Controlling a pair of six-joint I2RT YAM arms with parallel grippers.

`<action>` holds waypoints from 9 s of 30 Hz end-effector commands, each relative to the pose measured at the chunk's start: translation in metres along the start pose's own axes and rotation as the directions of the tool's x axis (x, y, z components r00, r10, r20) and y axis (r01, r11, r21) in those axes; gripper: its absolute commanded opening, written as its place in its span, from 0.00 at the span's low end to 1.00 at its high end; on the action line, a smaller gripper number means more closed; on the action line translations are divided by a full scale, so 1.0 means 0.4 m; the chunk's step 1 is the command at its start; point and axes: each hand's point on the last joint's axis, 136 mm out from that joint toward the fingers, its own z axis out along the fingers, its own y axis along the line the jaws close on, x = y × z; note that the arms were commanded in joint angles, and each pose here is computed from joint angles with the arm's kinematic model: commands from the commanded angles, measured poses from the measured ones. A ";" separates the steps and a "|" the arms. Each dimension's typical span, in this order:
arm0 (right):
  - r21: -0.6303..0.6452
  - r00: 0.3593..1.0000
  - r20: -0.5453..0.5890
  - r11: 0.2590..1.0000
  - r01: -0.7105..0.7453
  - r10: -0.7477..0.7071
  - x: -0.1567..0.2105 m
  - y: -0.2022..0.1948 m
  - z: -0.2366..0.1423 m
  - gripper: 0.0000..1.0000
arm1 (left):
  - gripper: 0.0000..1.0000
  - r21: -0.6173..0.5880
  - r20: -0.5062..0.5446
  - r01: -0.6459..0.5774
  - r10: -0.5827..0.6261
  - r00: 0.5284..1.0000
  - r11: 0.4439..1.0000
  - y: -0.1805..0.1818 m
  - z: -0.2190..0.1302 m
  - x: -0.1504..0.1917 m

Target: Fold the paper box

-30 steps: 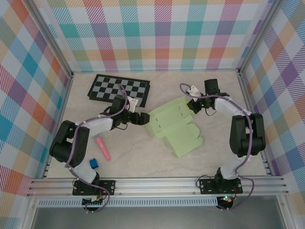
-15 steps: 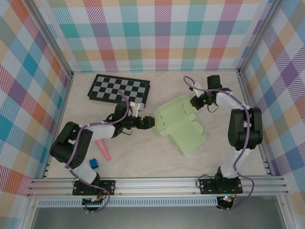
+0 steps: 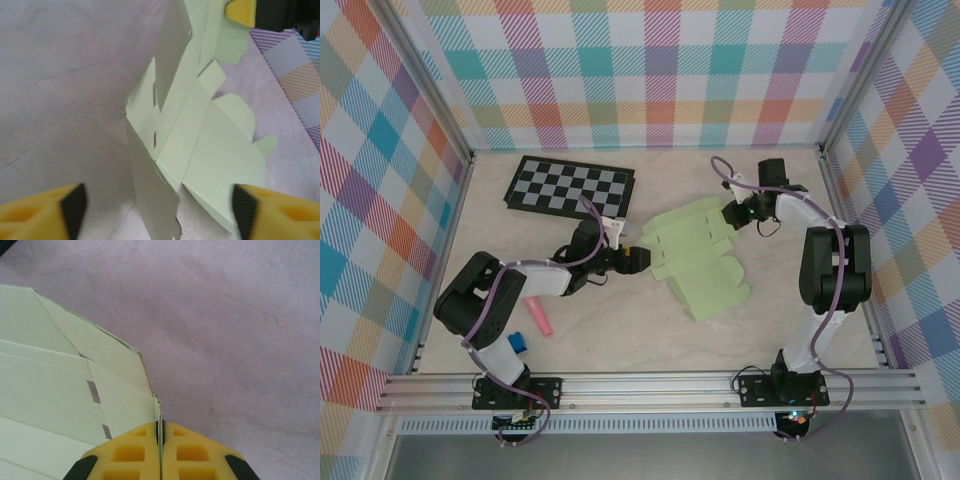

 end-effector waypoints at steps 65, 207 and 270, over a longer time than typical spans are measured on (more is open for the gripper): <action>0.073 0.963 -0.166 0.971 0.228 -0.214 0.037 0.405 0.100 0.82 | 0.00 -0.187 -0.131 0.441 -0.467 0.874 0.878 -0.049 -0.031 -0.133; -0.182 0.913 -0.073 0.906 0.383 -0.401 0.106 0.461 0.088 0.12 | 0.22 0.313 -0.006 -0.558 0.589 0.808 0.769 -0.089 0.040 -0.158; 0.068 -0.031 -0.049 -0.028 -0.997 0.998 -0.005 0.308 0.013 0.71 | 0.24 0.300 -0.037 -0.728 0.770 0.637 0.617 -0.151 0.064 -0.060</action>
